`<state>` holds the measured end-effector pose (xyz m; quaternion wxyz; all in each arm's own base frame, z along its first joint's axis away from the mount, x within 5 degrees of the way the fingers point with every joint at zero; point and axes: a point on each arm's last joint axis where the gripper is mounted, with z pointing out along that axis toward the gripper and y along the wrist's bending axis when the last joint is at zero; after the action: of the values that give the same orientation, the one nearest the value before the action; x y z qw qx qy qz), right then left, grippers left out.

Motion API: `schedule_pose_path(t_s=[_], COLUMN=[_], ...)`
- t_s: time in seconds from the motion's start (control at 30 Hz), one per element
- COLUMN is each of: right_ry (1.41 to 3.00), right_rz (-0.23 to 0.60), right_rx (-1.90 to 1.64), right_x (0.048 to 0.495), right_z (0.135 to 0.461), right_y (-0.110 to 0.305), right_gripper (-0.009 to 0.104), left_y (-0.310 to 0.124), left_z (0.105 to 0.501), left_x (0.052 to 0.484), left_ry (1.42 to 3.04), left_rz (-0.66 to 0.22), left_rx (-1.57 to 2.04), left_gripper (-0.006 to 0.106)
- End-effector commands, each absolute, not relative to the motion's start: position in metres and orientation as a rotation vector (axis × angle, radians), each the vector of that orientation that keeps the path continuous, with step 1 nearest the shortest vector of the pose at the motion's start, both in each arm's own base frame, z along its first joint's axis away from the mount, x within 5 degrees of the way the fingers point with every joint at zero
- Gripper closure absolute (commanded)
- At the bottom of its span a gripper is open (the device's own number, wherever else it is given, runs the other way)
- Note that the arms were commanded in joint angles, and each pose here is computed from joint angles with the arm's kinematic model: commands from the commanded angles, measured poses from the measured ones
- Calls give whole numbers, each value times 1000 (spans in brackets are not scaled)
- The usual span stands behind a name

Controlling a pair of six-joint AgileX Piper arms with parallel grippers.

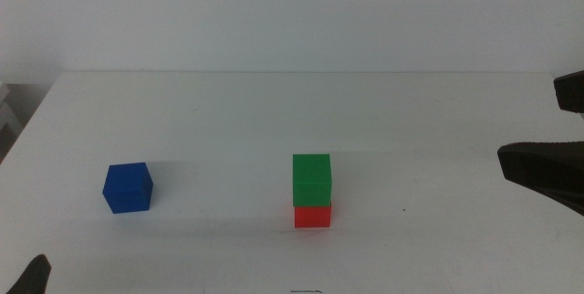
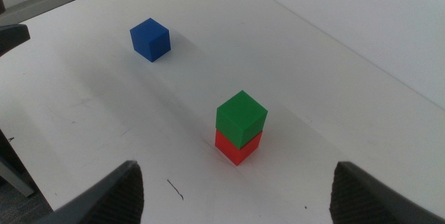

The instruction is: Stack red cubes first, then green, then blue cubes in a specific spot.

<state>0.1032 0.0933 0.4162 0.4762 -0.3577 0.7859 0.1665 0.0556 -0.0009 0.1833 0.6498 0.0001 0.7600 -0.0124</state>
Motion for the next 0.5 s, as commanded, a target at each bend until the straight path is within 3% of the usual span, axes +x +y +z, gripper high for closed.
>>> schedule_pose_path(t_s=[0.0, 0.23, 0.47], right_ry=[1833, 1833, 1833], right_rz=[413, 413, 413], right_rx=[-830, -830, -830], right_x=[105, 105, 105], right_z=[429, 429, 429], right_y=[93, 93, 93], right_gripper=[3, 3, 3], left_y=[-1, 2, 3], left_z=[193, 203, 270], left_x=[55, 57, 76], left_ry=[1622, 1634, 1767], left_rz=[-42, -13, 37], left_rx=[-24, -68, -19], left_gripper=[7, 7, 7])
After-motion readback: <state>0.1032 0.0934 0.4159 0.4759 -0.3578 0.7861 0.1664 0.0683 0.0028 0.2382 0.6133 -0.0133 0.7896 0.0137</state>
